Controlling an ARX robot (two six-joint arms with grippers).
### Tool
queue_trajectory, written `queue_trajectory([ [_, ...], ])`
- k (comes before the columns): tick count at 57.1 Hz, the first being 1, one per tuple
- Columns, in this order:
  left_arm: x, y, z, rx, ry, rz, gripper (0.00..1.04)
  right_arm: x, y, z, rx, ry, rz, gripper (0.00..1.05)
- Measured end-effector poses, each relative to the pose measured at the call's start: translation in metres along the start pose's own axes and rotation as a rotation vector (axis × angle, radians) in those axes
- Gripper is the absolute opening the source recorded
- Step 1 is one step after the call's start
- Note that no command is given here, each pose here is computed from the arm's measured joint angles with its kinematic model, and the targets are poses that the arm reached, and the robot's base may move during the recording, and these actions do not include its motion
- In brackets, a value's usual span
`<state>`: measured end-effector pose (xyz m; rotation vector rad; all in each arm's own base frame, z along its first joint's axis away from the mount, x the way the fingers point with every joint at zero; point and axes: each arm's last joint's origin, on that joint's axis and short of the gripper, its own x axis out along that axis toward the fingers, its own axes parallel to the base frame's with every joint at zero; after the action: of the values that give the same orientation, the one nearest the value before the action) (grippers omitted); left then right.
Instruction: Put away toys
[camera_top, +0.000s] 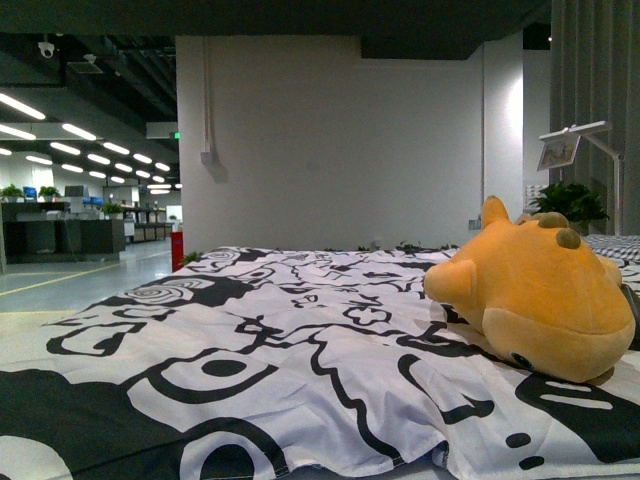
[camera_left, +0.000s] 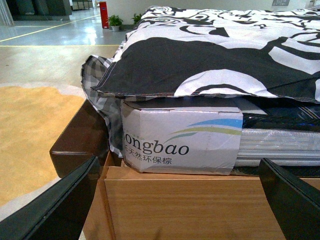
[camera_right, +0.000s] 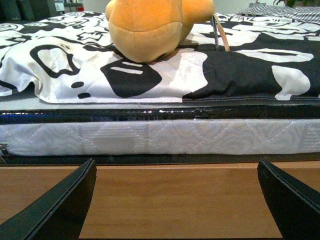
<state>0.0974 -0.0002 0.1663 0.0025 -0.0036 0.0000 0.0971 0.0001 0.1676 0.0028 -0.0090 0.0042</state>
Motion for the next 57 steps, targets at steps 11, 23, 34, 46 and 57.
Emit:
queue_trajectory([
  [11, 0.000, 0.000, 0.000, 0.000, 0.000, 0.000, 0.99, 0.000, 0.000, 0.000, 0.000, 0.000, 0.000, 0.98],
  [23, 0.000, 0.000, 0.000, 0.000, 0.000, 0.000, 0.99, 0.000, 0.000, 0.000, 0.000, 0.000, 0.000, 0.98],
  [34, 0.000, 0.000, 0.000, 0.000, 0.000, 0.000, 0.99, 0.000, 0.000, 0.000, 0.000, 0.000, 0.000, 0.98],
  [46, 0.000, 0.000, 0.000, 0.000, 0.000, 0.000, 0.99, 0.002, -0.002, -0.007, 0.075, 0.146, -0.163, 0.98],
  [57, 0.000, 0.000, 0.000, 0.000, 0.000, 0.000, 0.99, 0.009, -0.005, 0.005, 0.112, 0.109, -0.174, 0.98],
])
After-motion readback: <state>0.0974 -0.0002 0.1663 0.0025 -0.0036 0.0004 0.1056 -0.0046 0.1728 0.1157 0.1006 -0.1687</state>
